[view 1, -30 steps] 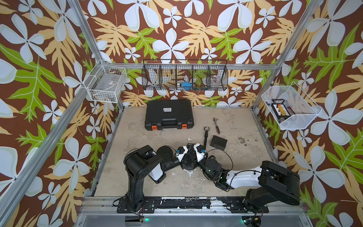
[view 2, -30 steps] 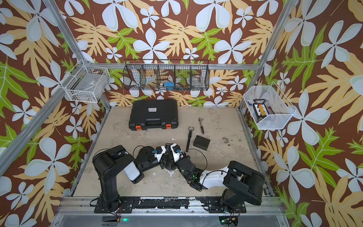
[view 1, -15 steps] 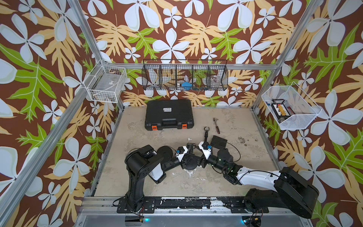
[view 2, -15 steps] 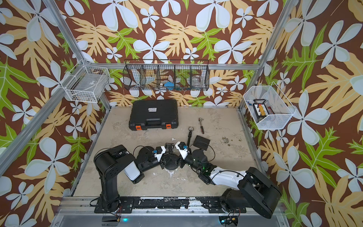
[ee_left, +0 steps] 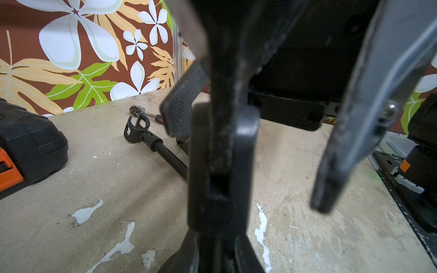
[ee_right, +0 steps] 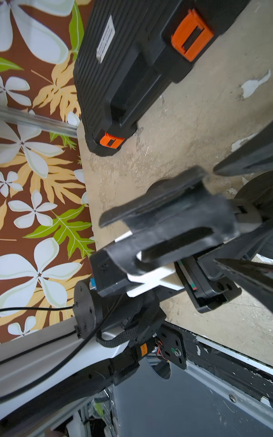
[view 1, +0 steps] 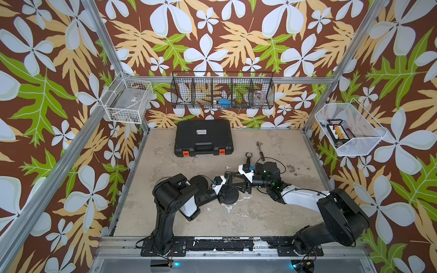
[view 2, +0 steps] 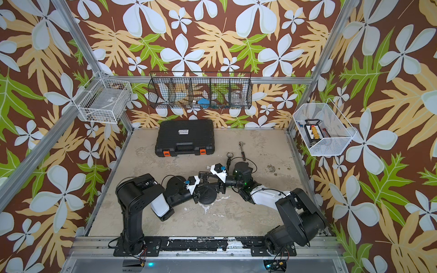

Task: Assemble a microphone stand
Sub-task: Screw the microphone stand pole into the microphone stand base.

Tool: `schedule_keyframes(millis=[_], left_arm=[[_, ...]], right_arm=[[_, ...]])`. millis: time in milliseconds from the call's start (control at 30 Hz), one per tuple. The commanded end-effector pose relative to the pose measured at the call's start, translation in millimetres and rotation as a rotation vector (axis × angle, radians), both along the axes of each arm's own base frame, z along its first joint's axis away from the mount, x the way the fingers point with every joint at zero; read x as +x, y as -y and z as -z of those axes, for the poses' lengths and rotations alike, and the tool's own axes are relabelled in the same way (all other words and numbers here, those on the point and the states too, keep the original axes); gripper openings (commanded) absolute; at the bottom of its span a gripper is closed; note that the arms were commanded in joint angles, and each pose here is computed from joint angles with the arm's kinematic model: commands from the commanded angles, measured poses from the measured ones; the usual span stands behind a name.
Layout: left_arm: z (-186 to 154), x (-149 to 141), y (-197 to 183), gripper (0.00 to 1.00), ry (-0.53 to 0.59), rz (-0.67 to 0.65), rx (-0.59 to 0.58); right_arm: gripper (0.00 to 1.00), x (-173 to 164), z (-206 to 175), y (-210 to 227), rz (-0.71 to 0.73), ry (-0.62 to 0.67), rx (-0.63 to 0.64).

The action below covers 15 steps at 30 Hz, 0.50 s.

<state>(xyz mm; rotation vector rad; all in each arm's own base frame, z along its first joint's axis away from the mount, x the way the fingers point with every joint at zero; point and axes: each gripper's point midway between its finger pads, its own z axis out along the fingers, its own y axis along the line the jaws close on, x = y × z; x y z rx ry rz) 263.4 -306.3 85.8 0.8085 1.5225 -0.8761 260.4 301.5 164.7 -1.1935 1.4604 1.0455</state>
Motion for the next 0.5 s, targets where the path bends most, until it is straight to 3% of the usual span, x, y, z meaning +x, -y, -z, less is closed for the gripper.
schedule_keyframes(millis=[0,167,467], left_arm=[[-14.5,-2.0,-3.6,0.05,0.026,-0.011,-0.077],[-15.8,-1.8,-4.0,0.04,0.03,-0.014,-0.077],[-18.4,-1.6,-3.2,0.06,0.038,-0.011,-0.074]], right_arm=[[0.54,-10.7,-1.1,-5.4,-0.098,0.007,0.017],[0.44,-11.3,0.2,-11.0,-0.154,0.006,0.027],[0.03,-9.7,11.8,-8.1,-0.098,-0.02,0.045]])
